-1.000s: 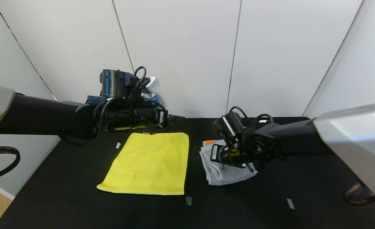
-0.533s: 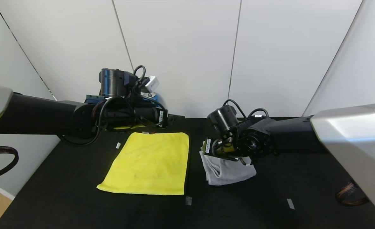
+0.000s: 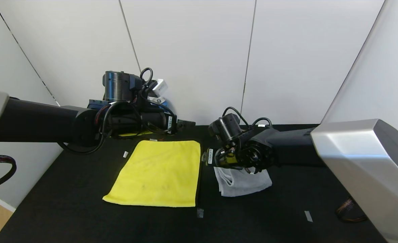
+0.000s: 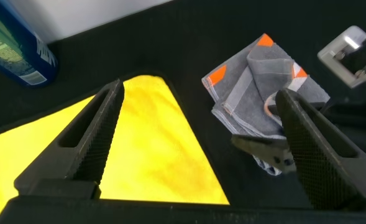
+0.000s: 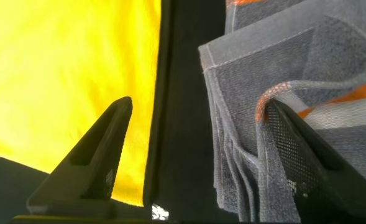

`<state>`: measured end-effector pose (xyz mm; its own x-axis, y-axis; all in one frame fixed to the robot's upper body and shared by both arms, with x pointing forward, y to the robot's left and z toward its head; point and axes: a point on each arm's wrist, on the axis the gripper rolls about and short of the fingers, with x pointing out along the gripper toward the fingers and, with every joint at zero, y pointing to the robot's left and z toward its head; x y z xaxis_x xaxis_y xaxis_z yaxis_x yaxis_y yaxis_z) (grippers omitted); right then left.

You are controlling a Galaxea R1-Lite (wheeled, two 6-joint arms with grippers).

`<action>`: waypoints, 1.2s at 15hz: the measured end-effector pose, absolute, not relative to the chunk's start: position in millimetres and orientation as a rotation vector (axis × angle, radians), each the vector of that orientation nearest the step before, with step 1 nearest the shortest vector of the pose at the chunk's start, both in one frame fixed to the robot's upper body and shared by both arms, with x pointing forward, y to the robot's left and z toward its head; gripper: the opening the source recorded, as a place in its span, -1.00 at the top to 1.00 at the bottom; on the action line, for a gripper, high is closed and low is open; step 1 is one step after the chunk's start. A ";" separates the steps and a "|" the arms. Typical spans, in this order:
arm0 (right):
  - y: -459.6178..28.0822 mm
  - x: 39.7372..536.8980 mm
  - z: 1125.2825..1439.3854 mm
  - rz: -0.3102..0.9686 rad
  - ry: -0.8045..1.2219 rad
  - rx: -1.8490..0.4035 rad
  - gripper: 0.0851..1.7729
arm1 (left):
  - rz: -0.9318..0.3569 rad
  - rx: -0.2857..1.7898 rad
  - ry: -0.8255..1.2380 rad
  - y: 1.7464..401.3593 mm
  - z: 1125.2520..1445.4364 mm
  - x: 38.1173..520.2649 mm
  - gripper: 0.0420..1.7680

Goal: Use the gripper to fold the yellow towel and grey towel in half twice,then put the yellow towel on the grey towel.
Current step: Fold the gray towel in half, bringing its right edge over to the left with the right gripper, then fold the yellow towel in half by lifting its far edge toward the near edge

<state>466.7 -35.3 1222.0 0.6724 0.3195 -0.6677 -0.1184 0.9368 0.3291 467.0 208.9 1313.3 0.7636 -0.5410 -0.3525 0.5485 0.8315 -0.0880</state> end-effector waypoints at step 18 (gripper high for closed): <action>-6.3 436.6 1259.3 0.386 0.726 0.245 -0.91 | -0.529 -0.004 0.358 235.7 1324.3 471.2 -0.94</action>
